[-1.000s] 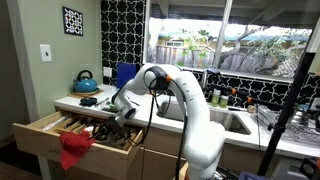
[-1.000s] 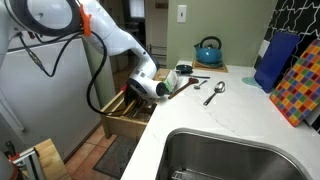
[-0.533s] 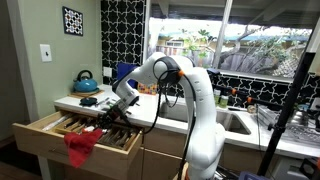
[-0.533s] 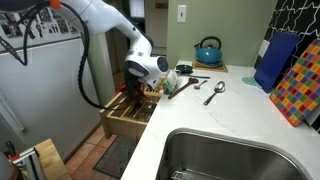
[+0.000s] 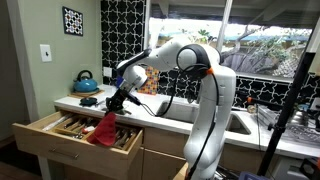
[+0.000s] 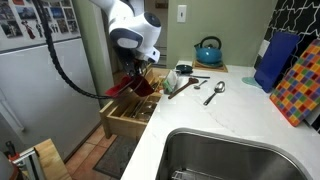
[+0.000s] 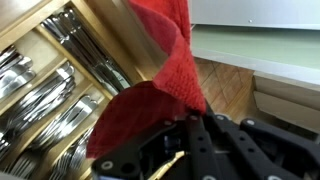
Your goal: Fold the towel and hang it over the edge of the drawer
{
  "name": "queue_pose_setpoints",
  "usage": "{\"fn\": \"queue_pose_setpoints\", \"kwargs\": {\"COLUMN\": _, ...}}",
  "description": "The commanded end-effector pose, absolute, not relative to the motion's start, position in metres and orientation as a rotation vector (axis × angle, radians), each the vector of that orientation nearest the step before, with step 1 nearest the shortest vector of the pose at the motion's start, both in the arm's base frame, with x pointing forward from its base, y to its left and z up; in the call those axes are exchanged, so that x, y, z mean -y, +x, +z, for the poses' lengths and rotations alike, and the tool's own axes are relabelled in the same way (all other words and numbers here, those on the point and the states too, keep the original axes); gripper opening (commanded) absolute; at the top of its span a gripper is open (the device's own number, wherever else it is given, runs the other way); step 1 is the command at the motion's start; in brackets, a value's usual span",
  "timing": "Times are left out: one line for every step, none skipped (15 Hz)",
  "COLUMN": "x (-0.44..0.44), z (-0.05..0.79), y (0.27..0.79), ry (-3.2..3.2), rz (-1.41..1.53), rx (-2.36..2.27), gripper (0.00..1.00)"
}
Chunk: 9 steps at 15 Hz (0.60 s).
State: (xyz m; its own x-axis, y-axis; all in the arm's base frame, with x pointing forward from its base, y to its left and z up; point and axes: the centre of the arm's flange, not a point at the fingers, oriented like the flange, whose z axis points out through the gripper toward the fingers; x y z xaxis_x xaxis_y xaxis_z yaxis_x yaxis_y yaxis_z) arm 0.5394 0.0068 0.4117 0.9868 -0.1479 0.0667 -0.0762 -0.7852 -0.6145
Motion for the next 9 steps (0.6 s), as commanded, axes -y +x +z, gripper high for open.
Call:
{"fn": "queue_pose_setpoints", "kwargs": {"x": 0.010, "z": 0.455, "y": 0.507, "ry": -2.608, "rz": -0.269, "rx": -0.089, "gripper": 0.01}}
{"fn": "queue_pose_setpoints", "kwargs": {"x": 0.014, "z": 0.465, "y": 0.503, "ry": -2.646, "rz": -0.301, "rx": -0.084, "gripper": 0.01}}
{"fn": "queue_pose_setpoints", "kwargs": {"x": 0.018, "z": 0.474, "y": 0.500, "ry": -2.669, "rz": -0.339, "rx": -0.083, "gripper": 0.01}}
{"fn": "queue_pose_setpoints", "kwargs": {"x": 0.012, "z": 0.462, "y": 0.522, "ry": -2.612, "rz": -0.288, "rx": -0.070, "gripper": 0.01}}
{"fn": "queue_pose_setpoints", "kwargs": {"x": 0.014, "z": 0.471, "y": 0.519, "ry": -2.616, "rz": -0.310, "rx": -0.068, "gripper": 0.05}}
{"fn": "queue_pose_setpoints", "kwargs": {"x": 0.013, "z": 0.473, "y": 0.519, "ry": -2.615, "rz": -0.315, "rx": -0.066, "gripper": 0.05}}
{"fn": "queue_pose_setpoints", "kwargs": {"x": 0.013, "z": 0.471, "y": 0.520, "ry": -2.615, "rz": -0.310, "rx": -0.066, "gripper": 0.05}}
{"fn": "queue_pose_setpoints", "kwargs": {"x": 0.012, "z": 0.468, "y": 0.520, "ry": -2.616, "rz": -0.302, "rx": -0.067, "gripper": 0.05}}
{"fn": "queue_pose_setpoints", "kwargs": {"x": 0.012, "z": 0.465, "y": 0.521, "ry": -2.617, "rz": -0.294, "rx": -0.068, "gripper": 0.05}}
